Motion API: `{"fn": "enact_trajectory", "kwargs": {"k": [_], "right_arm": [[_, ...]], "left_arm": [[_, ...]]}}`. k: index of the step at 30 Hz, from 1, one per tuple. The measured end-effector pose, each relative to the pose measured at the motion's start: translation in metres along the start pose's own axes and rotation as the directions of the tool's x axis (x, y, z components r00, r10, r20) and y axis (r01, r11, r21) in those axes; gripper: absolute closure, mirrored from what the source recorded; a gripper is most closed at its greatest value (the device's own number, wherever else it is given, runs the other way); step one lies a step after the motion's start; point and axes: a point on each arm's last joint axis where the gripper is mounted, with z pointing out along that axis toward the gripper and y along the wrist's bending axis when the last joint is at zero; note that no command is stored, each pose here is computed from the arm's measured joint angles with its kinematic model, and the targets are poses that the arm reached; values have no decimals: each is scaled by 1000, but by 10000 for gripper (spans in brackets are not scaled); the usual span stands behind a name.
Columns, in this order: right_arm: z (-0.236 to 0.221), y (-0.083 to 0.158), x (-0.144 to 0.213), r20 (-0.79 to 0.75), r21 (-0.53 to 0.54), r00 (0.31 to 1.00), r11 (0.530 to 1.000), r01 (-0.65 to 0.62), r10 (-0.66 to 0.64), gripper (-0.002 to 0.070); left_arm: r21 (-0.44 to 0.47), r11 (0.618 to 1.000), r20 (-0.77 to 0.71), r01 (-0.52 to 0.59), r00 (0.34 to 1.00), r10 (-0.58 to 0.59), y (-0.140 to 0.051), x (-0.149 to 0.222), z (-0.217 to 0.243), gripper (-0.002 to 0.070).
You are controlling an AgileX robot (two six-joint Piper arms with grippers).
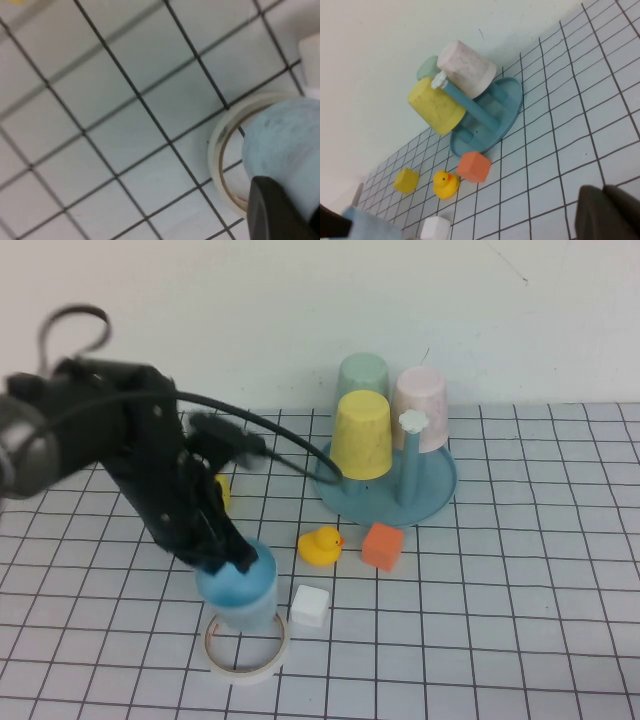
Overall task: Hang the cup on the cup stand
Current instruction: Pick up the cup from the table, then adjust the cup with two arms
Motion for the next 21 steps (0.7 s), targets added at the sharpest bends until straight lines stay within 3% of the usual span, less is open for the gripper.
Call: {"fn": "enact_trajectory", "kwargs": {"k": [8, 13, 16, 20, 21], "right_arm": [[0, 0, 0, 0, 0, 1000, 1000, 0, 0, 678], [0, 0, 1, -8, -1, 1000, 1000, 0, 0, 678], [0, 0, 2, -25, -5, 1000, 1000, -4, 4, 678], [0, 4, 3, -41, -41, 997, 997, -70, 69, 678], [0, 6, 3, -41, -58, 994, 993, -103, 101, 678]], "left_arm": [[-89, 995, 263, -43, 963, 65, -10, 16, -97, 671], [-133, 990, 485, -45, 868, 105, -25, 48, -156, 671], [-172, 985, 670, -17, 731, 130, -35, 83, -187, 671], [-204, 977, 855, 67, 499, 145, -42, 125, -195, 671], [-213, 972, 899, 99, 410, 155, -43, 137, -198, 671]]}}
